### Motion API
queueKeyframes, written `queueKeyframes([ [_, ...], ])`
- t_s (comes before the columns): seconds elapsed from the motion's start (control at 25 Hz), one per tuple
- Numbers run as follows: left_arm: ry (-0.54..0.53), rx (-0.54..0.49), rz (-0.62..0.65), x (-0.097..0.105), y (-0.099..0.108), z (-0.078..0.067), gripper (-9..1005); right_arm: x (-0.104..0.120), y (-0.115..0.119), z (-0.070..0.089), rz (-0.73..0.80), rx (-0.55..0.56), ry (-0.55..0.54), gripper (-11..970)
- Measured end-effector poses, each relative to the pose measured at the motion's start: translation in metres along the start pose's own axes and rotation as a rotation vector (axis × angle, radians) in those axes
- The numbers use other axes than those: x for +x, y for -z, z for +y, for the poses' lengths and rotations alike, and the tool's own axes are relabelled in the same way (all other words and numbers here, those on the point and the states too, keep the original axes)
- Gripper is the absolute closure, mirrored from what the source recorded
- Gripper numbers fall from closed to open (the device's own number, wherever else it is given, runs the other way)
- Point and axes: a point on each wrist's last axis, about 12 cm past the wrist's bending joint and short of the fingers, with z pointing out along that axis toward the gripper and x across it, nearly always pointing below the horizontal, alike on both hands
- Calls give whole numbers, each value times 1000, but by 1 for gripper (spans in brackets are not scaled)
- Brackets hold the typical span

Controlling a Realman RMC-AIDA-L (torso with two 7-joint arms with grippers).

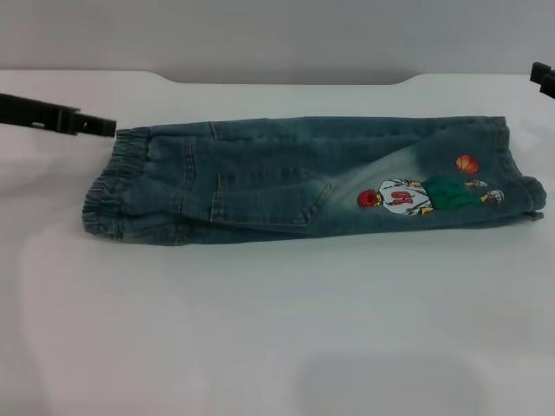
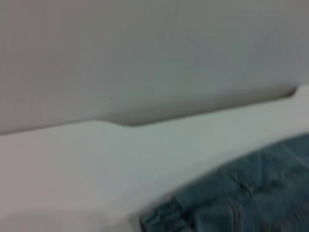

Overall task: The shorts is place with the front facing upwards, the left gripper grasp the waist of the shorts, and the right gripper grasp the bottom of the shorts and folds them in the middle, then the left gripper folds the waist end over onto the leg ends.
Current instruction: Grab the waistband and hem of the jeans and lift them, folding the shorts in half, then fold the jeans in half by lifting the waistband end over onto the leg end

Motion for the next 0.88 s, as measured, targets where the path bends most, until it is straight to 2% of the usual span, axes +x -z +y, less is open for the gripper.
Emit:
queueKeyframes([
  [0.2, -39, 27, 81, 4, 8, 1, 394, 1, 1, 2, 1, -21, 9, 502],
  [0.44, -99, 52, 124, 19, 3, 3, 394, -1, 0, 5, -7, -38, 21, 502],
  [0.56, -113, 55, 125, 21, 2, 3, 394, -1, -1, 6, -8, -49, 22, 502],
  [0.64, -146, 70, 90, 32, 0, 9, 394, -2, -1, 7, -8, -55, 22, 502],
  [0.88, -138, 112, 49, 52, -2, 21, 393, -2, -2, 9, -7, -66, 24, 502],
])
